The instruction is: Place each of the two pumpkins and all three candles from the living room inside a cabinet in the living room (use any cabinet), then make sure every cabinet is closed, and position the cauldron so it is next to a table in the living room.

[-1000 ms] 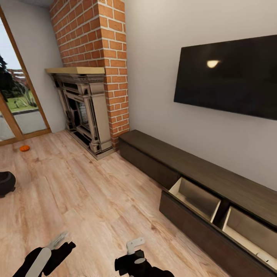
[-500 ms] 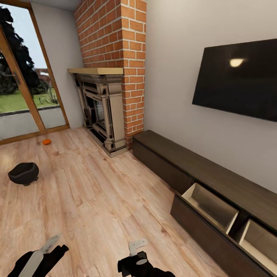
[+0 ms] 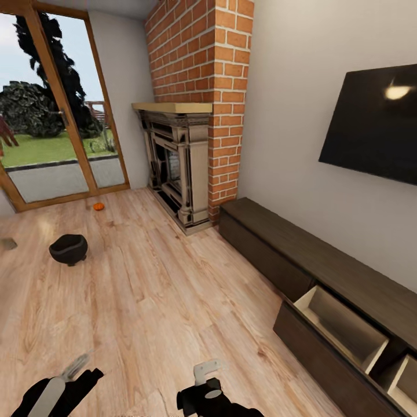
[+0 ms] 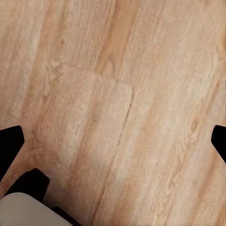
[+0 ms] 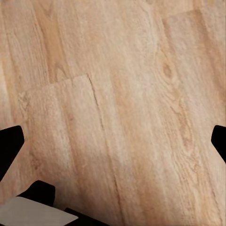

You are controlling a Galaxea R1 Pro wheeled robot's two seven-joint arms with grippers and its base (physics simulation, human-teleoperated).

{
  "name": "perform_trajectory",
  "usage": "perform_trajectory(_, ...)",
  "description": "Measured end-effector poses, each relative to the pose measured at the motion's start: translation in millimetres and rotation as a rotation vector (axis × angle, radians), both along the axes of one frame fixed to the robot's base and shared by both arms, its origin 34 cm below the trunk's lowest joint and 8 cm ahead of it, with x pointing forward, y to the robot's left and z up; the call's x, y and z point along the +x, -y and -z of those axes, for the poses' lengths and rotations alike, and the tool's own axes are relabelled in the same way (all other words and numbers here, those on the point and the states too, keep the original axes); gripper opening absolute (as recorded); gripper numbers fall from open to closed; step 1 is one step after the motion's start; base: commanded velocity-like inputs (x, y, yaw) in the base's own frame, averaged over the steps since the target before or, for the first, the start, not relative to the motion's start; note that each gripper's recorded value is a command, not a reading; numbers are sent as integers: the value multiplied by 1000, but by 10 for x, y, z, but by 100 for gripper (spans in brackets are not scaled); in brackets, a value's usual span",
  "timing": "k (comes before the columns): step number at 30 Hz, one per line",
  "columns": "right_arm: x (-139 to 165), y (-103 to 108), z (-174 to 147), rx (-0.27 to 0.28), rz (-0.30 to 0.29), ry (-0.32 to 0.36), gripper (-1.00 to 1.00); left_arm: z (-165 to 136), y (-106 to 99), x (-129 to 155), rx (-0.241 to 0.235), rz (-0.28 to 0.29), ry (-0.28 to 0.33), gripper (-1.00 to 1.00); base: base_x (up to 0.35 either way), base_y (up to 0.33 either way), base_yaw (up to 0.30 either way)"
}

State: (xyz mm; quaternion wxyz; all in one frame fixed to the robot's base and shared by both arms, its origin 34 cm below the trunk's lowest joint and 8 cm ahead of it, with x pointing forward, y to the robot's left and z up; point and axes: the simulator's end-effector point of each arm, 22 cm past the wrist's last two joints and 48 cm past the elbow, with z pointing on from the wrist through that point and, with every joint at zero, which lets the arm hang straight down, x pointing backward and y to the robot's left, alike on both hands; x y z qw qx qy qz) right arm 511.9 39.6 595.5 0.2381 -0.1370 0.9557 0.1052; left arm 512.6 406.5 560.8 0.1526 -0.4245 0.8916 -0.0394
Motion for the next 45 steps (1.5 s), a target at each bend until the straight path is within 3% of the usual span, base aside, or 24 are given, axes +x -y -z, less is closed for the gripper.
perform_trajectory(9, 48, -18, -178, 14, 13, 23, 100, -159, 24, 38, -15, 2, 17, 100, 3, 0, 272)
perform_trajectory(13, -11, -70, -241, 7, -26, 43, 100, -173, 48, -18, -32, 2, 11, 100, 118, 0, 273)
perform_trajectory(37, -35, -94, -635, 3, -46, 59, 100, -504, 7, -115, -36, -4, -5, 100, 305, 0, 273)
perform_trajectory(45, -23, -94, -649, 2, -47, 64, 100, -513, -5, -109, -26, 3, -6, 100, 71, 0, 272)
